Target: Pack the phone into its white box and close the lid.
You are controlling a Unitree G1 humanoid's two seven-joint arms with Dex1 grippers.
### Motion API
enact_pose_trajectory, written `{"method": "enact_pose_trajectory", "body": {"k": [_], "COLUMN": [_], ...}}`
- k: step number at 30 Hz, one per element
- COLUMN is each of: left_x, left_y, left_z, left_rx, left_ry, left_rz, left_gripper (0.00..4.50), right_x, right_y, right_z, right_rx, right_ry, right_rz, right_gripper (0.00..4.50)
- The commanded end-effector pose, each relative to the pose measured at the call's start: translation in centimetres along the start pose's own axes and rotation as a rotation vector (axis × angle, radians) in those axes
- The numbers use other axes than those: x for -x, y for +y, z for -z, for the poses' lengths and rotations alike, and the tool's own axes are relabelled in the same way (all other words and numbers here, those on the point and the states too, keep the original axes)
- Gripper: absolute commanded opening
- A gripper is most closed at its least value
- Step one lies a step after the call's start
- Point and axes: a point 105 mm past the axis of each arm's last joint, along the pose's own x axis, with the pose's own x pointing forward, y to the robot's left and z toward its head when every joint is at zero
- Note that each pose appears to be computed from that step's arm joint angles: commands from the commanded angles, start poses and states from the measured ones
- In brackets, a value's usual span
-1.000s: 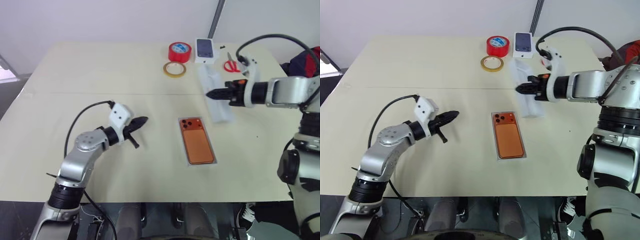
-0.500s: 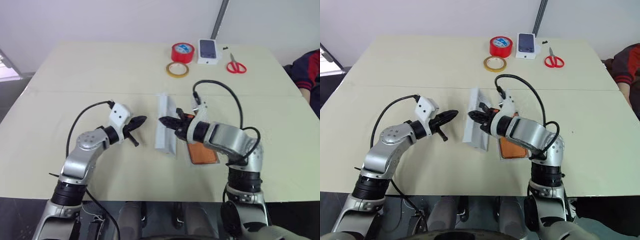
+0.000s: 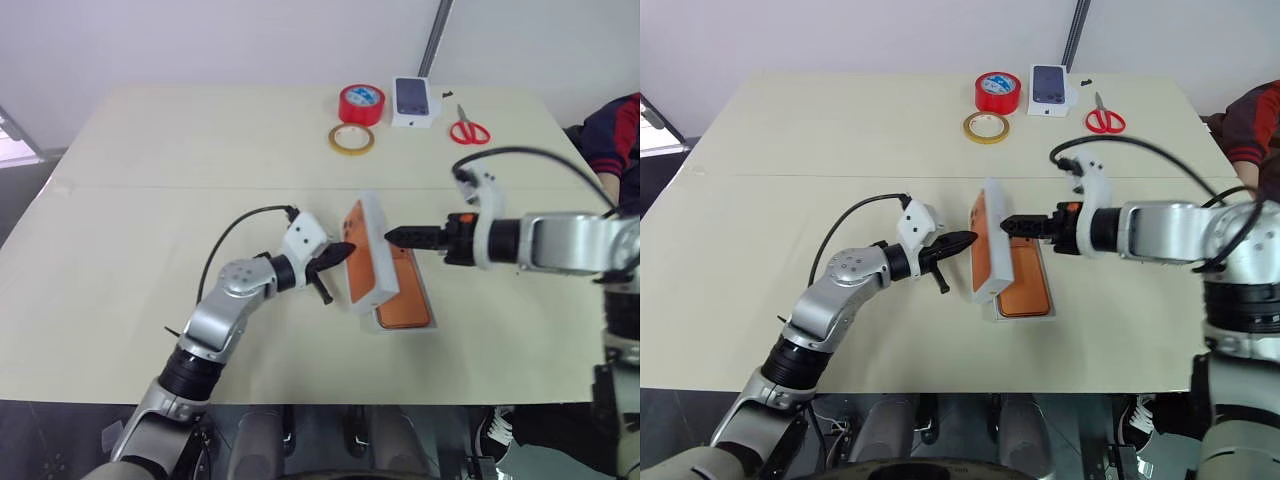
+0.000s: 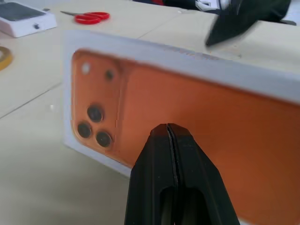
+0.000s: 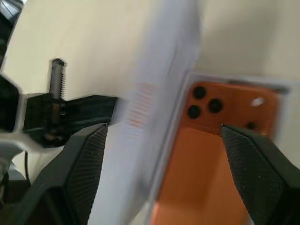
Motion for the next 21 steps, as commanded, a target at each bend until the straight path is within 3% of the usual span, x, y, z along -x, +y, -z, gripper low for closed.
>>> {"method": "enact_pose_trajectory", "body": {"k": [1, 2, 5, 11, 16, 21], "left_x": [-1.1, -1.4, -2.0, -1.5, -0.1, 1.0], "left_y": [-0.7, -1.0, -1.5, -0.8, 1.7, 4.4], "left_z": [-0.4, -0.4, -0.7, -2.3, -3.2, -1.0], "left_rx": [-0.027, -0.033, -0.037, 0.013, 0.089, 0.086], "left_ry": [-0.001, 0.0, -0.009, -0.069, -0.092, 0.071], "left_rz": [0.029, 0.041, 0.059, 0.028, -0.087, -0.213], "left_gripper": [0.0, 0.0, 0.0, 0.0, 0.0, 0.0], "right_x": [0.7, 0.8, 0.9, 0.5, -0.4, -1.5], "right_y": [-0.8, -1.5, -3.1, -4.4, -4.4, -4.1], "right_z": [-0.7, -0.7, -0.7, -0.8, 0.3, 1.3], "right_rx": [0.08, 0.105, 0.217, 0.46, 0.667, 0.776], "right_ry": [0.002, 0.002, 0.002, 0.018, 0.065, 0.101], "right_rz": [0.063, 0.103, 0.201, 0.273, 0.273, 0.246], "right_gripper": [4.07, 4.07, 3.22, 0.16, 0.06, 0.06]}}
